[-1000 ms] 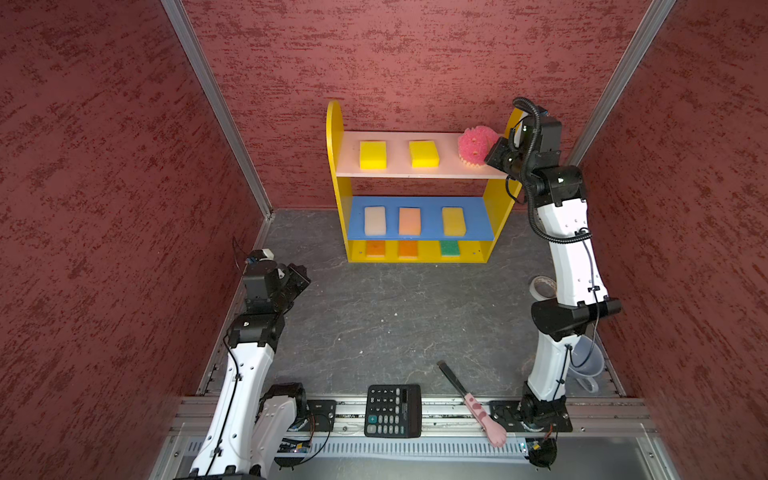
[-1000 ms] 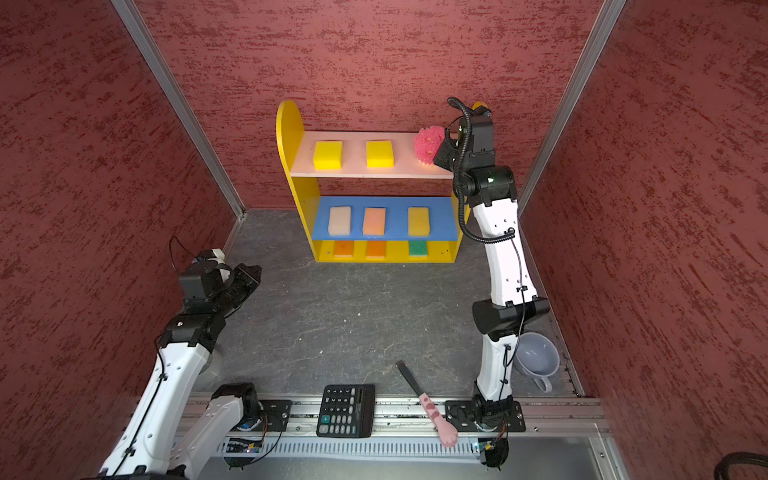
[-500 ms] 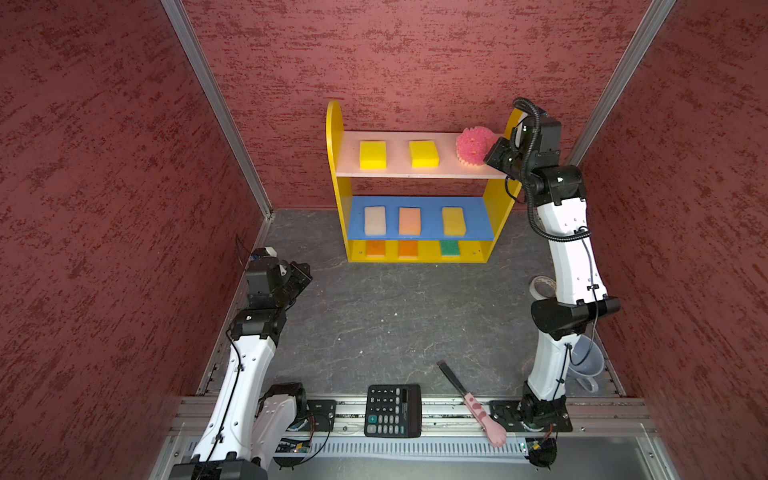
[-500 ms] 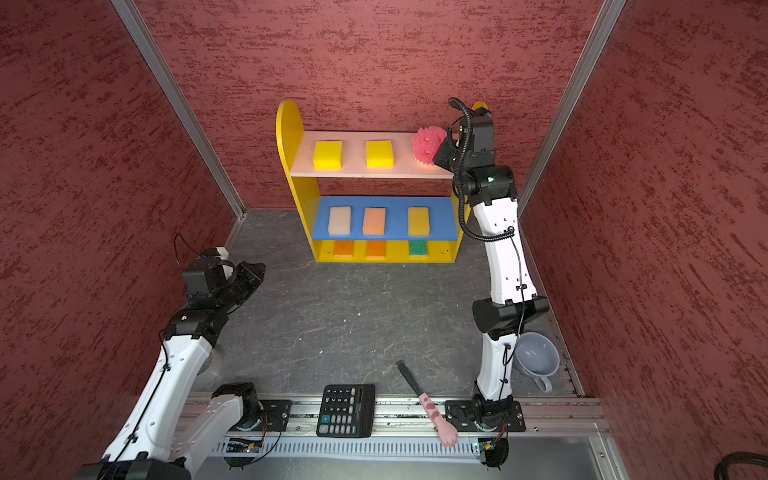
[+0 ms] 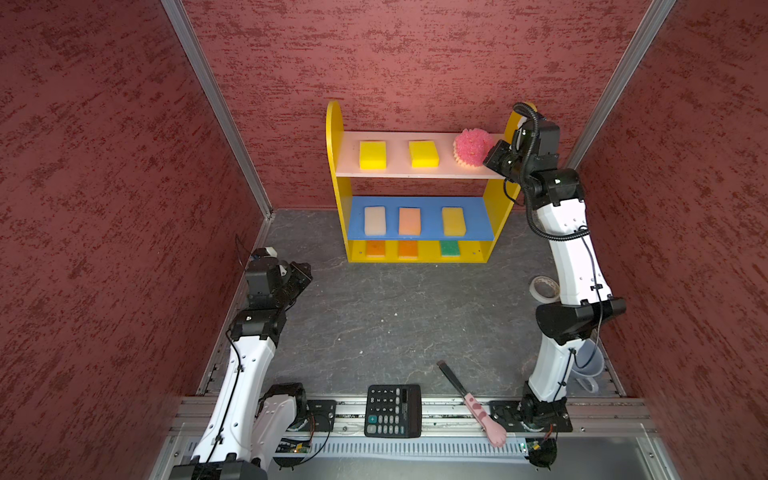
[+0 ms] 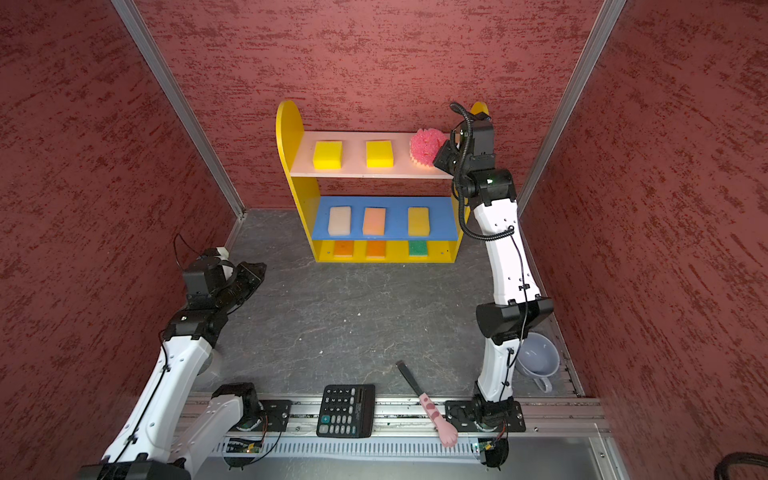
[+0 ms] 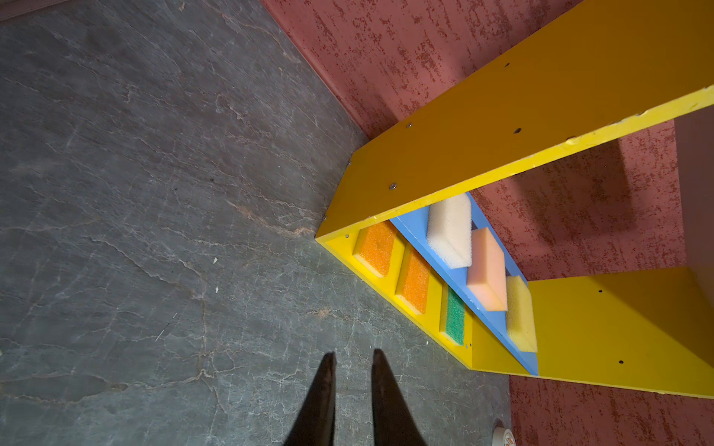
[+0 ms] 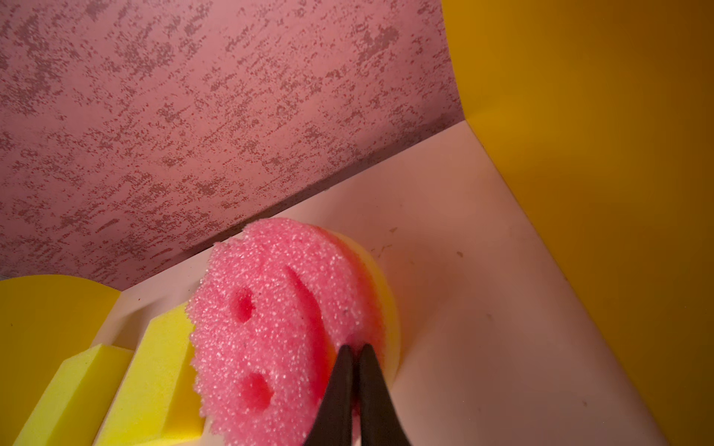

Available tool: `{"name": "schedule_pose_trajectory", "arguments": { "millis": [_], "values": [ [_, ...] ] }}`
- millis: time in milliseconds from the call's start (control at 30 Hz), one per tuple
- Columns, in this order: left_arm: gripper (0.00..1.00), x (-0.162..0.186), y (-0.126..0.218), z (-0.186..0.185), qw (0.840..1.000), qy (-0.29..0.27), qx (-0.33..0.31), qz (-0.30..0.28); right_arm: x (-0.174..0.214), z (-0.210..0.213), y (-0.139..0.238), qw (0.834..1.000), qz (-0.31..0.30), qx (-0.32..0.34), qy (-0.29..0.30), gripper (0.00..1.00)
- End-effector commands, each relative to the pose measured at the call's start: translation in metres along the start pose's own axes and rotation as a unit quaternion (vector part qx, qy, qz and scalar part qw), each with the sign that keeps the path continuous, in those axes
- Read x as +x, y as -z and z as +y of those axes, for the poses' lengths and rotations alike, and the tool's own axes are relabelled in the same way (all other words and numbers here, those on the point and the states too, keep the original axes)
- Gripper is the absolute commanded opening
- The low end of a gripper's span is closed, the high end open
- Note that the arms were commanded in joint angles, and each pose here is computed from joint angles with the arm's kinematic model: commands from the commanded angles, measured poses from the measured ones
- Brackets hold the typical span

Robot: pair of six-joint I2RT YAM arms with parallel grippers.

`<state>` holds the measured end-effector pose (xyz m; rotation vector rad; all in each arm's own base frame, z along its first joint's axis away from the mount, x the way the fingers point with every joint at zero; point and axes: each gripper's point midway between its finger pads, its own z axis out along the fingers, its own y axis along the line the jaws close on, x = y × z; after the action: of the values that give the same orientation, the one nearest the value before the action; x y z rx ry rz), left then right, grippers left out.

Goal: Place and organize the cleaning sponges onto the shelf
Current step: 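Lower the smiley sponge onto the top shelf and open the right gripper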

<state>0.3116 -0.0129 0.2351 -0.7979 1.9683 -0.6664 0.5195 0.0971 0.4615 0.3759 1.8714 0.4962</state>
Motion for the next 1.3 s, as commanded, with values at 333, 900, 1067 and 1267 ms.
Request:
{"name": "schedule_pose_trajectory", "arguments": {
  "millis": [333, 900, 1067, 1267],
  "values": [
    [0.2, 0.0, 0.003, -0.019, 1.0, -0.008, 0.014, -0.001, 0.022, -0.018, -0.006, 0.999, 0.02, 0.031, 0.012, 0.41],
    [0.2, 0.005, -0.004, -0.035, 1.0, -0.026, 0.015, 0.004, -0.009, 0.013, 0.026, 0.999, -0.027, -0.034, 0.005, 0.51],
    [0.2, 0.006, -0.005, -0.038, 0.999, -0.028, 0.015, 0.006, -0.017, 0.024, 0.035, 0.998, -0.035, -0.06, -0.002, 0.52],
    [0.2, 0.008, -0.007, -0.045, 0.999, -0.033, 0.019, 0.011, -0.017, 0.022, 0.033, 0.998, -0.032, -0.052, 0.003, 0.53]
  ]
}}
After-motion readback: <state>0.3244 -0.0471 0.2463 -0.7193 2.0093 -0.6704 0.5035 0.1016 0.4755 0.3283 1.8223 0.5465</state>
